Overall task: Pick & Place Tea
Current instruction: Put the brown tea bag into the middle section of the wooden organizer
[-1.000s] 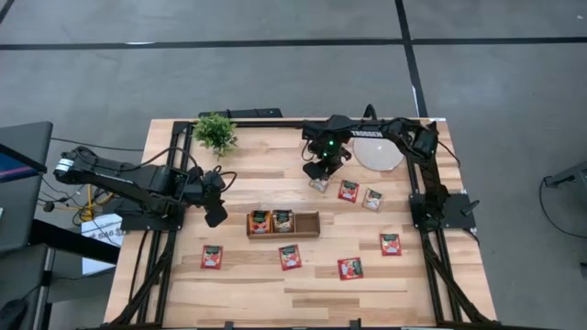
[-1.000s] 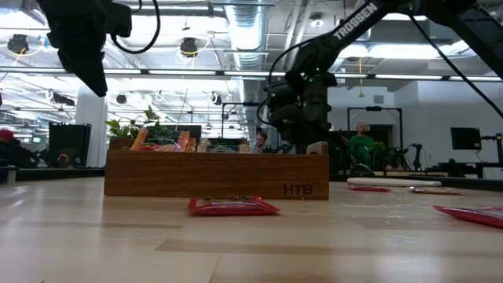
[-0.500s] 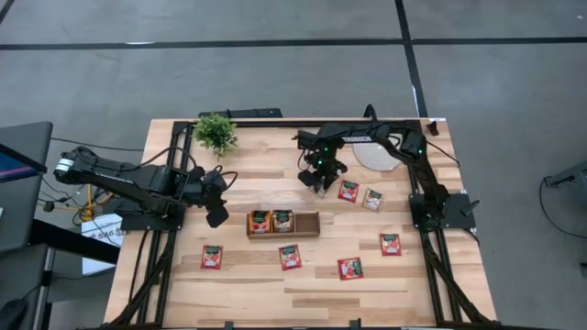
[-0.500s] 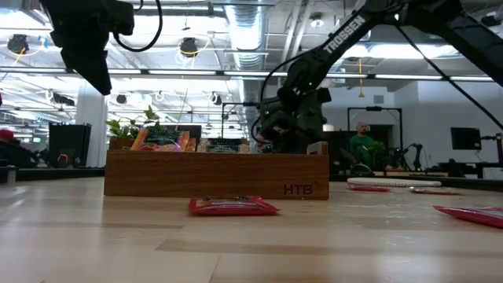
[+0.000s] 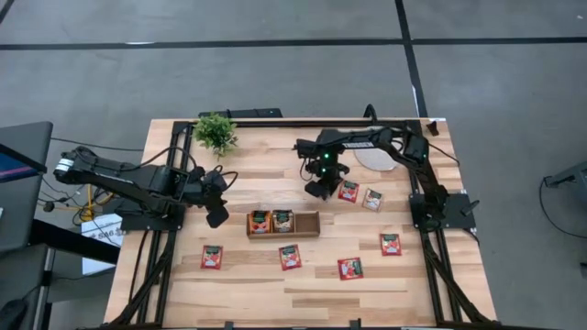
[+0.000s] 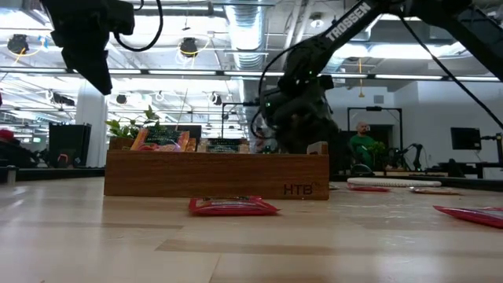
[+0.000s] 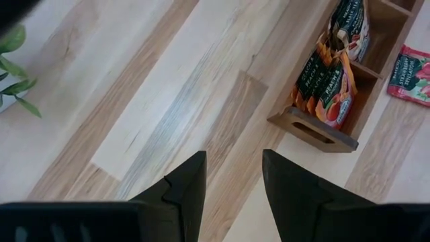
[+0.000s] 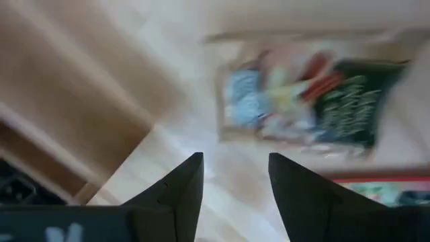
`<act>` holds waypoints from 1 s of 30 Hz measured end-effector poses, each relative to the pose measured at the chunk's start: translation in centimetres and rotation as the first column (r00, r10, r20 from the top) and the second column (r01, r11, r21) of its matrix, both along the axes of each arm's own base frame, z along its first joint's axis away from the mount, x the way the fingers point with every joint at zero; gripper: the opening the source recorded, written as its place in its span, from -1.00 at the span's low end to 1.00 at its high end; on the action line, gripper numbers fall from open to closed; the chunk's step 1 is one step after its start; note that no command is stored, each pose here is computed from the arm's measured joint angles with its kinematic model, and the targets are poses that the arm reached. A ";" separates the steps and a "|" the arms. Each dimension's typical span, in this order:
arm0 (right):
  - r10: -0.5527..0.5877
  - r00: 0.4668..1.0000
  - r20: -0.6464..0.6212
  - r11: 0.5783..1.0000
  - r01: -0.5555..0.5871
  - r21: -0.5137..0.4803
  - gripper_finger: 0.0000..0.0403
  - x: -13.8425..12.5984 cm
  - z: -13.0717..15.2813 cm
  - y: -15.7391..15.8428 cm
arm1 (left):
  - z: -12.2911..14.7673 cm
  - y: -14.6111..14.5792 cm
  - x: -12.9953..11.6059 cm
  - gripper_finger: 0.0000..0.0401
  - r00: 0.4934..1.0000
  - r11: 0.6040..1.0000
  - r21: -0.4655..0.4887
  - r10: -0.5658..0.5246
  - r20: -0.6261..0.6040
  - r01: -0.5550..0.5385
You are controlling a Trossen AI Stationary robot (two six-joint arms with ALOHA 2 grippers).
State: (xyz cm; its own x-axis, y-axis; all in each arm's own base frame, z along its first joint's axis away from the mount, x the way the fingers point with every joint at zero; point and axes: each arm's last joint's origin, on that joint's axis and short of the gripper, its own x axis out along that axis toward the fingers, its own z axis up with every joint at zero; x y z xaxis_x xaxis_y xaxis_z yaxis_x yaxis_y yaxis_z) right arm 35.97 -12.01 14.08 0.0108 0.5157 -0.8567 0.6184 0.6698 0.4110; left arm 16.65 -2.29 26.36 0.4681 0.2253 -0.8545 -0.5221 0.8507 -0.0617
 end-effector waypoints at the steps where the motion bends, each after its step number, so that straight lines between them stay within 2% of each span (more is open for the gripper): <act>1: 0.014 1.000 0.014 1.000 -0.014 0.000 -0.21 0.1 0.3 0.3 | 0.0 0.0 0.0 -0.31 1.000 1.000 0.000 0.000 0.001 0.000; 5: 0.051 0.997 0.061 0.998 -0.049 -0.035 -0.23 0.2 1.7 1.0 | 0.0 0.0 0.0 -0.31 1.000 1.000 -0.001 0.000 0.002 0.000; 10: 0.025 1.000 0.010 0.982 -0.022 -0.186 -0.26 -0.2 2.5 0.3 | 0.0 0.0 0.0 -0.31 1.000 1.000 -0.001 0.000 0.006 0.000; 14: -0.066 0.998 -0.006 0.981 0.064 -0.183 -0.24 -0.6 2.5 -1.0 | 0.0 0.0 0.1 -0.31 1.000 1.000 -0.002 0.000 0.007 0.000; 21: -0.189 0.982 0.019 0.967 0.190 -0.171 -0.05 -1.3 2.5 -3.6 | 0.0 0.0 0.1 -0.31 1.000 1.000 -0.001 0.001 0.007 -0.001; 30: -0.202 0.979 -0.022 0.968 0.196 -0.157 0.06 -0.8 0.6 -3.6 | 0.0 0.0 0.1 -0.31 1.000 1.000 0.002 -0.006 0.006 0.005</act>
